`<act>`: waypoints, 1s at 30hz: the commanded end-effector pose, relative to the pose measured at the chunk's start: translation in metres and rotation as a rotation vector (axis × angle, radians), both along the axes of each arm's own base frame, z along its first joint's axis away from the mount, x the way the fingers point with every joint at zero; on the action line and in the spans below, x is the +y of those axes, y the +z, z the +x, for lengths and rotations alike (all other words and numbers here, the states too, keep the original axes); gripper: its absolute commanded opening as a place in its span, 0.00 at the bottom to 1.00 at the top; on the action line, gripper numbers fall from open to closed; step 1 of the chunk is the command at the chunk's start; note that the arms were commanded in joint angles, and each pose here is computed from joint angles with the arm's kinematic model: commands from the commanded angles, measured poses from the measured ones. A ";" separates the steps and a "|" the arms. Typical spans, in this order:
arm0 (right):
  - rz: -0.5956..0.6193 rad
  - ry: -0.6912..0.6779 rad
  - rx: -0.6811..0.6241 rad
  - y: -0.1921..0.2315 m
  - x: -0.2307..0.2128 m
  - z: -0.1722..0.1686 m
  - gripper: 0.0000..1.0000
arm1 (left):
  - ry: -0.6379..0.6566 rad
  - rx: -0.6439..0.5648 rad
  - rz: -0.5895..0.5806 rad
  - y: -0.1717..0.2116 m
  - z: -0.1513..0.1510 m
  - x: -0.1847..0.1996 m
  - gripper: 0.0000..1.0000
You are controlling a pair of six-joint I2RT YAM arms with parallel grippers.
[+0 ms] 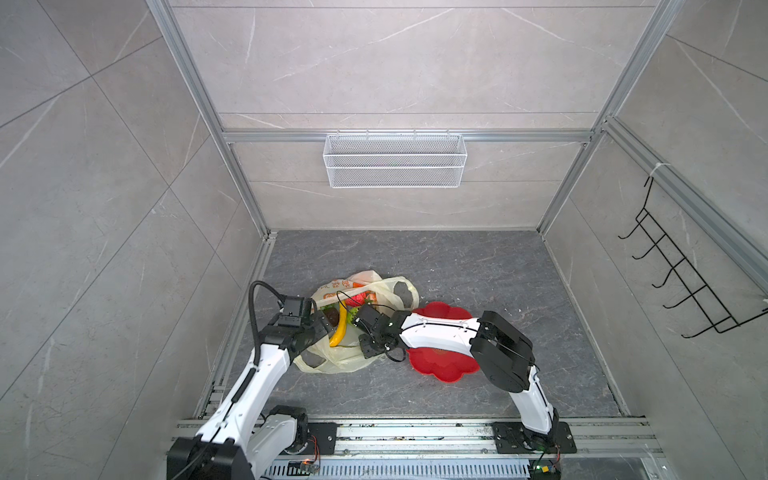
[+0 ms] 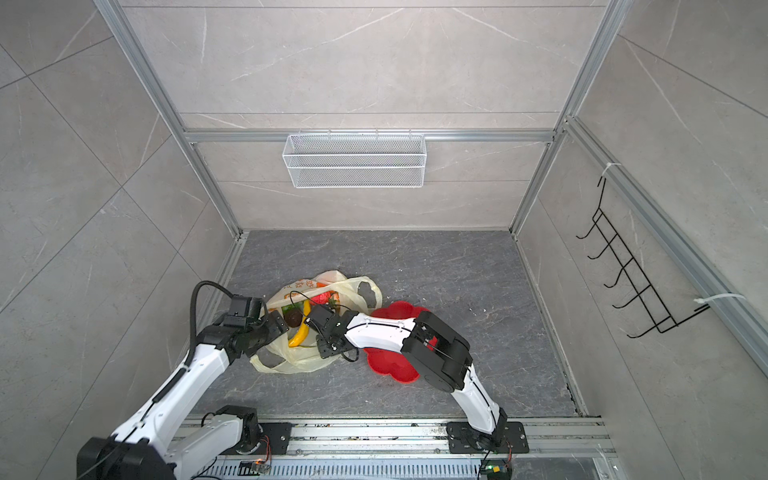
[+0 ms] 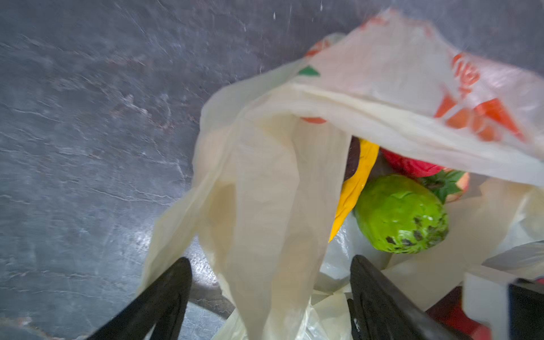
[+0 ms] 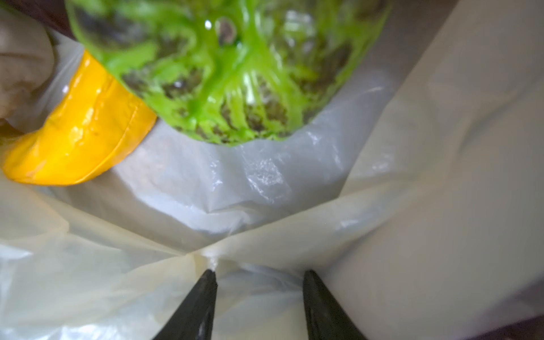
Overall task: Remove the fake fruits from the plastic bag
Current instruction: 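Close the right gripper on the green custard apple inside the bag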
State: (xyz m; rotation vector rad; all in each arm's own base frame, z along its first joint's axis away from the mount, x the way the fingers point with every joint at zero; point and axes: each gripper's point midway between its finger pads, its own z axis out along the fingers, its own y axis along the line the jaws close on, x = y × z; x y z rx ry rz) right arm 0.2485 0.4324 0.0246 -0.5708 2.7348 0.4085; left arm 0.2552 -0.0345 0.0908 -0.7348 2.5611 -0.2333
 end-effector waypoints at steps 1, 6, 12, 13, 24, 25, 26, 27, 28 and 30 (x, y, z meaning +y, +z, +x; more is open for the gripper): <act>0.036 -0.010 -0.002 0.014 0.002 -0.004 0.51 | -0.034 -0.006 -0.010 -0.004 0.010 -0.005 0.81; 0.024 -0.013 -0.019 0.017 -0.003 -0.003 0.53 | 0.049 0.019 0.016 -0.022 0.000 0.015 0.54; 0.047 0.010 -0.073 0.037 -0.002 0.002 0.56 | 0.131 -0.023 0.041 -0.029 -0.015 0.038 0.25; 0.055 0.013 -0.085 0.042 -0.001 0.004 0.57 | 0.129 -0.025 0.014 -0.031 -0.014 0.037 0.19; 0.119 -0.036 -0.258 0.108 -0.002 0.027 0.75 | 0.005 -0.133 -0.128 -0.029 0.008 0.011 0.03; 0.109 -0.037 -0.263 0.109 0.000 0.031 0.77 | 0.000 -0.152 -0.127 -0.026 0.008 0.011 0.03; 0.101 -0.039 -0.264 0.108 0.003 0.033 0.79 | -0.001 -0.172 -0.129 -0.023 0.008 0.011 0.02; 0.089 -0.046 -0.267 0.108 0.005 0.037 0.82 | -0.003 -0.195 -0.129 -0.020 0.007 0.011 0.01; 0.081 -0.058 -0.266 0.106 0.007 0.041 0.85 | -0.008 -0.216 -0.130 -0.017 0.006 0.010 0.01; 0.077 -0.081 -0.255 0.101 0.012 0.048 0.88 | -0.011 -0.251 -0.130 -0.013 0.003 0.010 0.00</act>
